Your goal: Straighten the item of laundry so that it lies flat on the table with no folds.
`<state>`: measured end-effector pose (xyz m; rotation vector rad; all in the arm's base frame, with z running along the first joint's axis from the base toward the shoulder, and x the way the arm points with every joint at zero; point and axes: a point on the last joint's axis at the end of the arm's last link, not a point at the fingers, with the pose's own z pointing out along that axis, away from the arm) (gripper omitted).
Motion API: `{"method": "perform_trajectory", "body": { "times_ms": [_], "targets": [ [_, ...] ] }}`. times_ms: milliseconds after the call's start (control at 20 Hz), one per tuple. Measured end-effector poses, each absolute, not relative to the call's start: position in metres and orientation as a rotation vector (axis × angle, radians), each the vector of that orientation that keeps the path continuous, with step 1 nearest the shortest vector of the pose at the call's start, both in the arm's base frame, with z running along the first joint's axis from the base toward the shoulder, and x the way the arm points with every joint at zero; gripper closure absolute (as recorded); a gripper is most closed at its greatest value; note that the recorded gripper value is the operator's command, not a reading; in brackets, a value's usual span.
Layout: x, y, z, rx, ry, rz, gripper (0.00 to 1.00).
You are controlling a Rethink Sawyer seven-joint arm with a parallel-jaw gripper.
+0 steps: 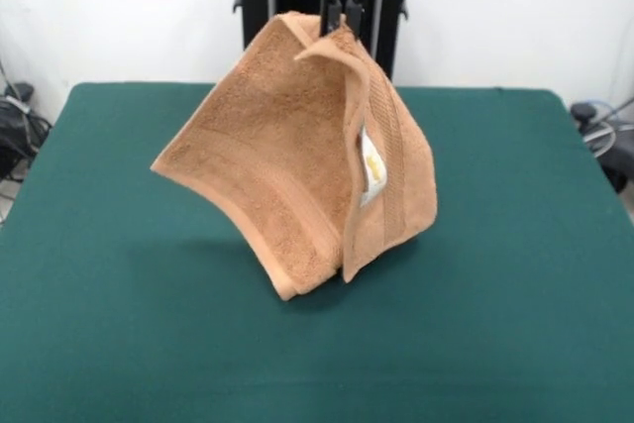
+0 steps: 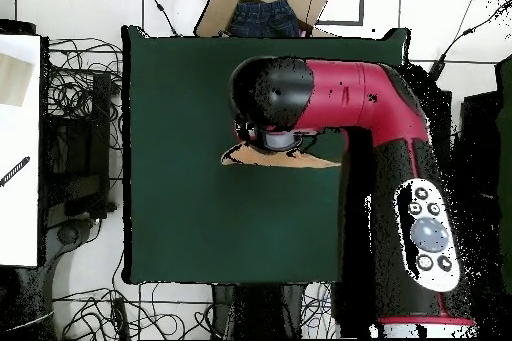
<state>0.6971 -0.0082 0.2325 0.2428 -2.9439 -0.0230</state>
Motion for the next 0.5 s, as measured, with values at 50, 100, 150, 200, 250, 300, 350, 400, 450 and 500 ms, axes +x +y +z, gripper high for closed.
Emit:
{"method": "perform_trajectory", "body": {
  "times_ms": [50, 100, 150, 200, 250, 300, 350, 400, 450, 500],
  "targets": [
    [0.700, -0.013, 0.237, 0.239, -2.944, -0.028, 1.00],
    [0.701, -0.016, 0.239, 0.239, -2.945, -0.029, 1.00],
    [0.702, -0.017, 0.240, 0.240, -2.945, -0.029, 1.00],
    [0.703, -0.019, 0.241, 0.241, -2.946, -0.030, 1.00],
    [0.704, -0.020, 0.242, 0.244, -2.947, -0.030, 1.00],
    [0.705, -0.022, 0.244, 0.246, -2.948, -0.030, 1.00],
    [0.708, -0.027, 0.248, 0.252, -2.951, -0.031, 1.00],
    [0.708, -0.028, 0.249, 0.253, -2.951, -0.031, 1.00],
    [0.709, -0.028, 0.249, 0.253, -2.951, -0.030, 1.00],
    [0.710, -0.030, 0.251, 0.252, -2.952, -0.029, 1.00]
  ]
}}
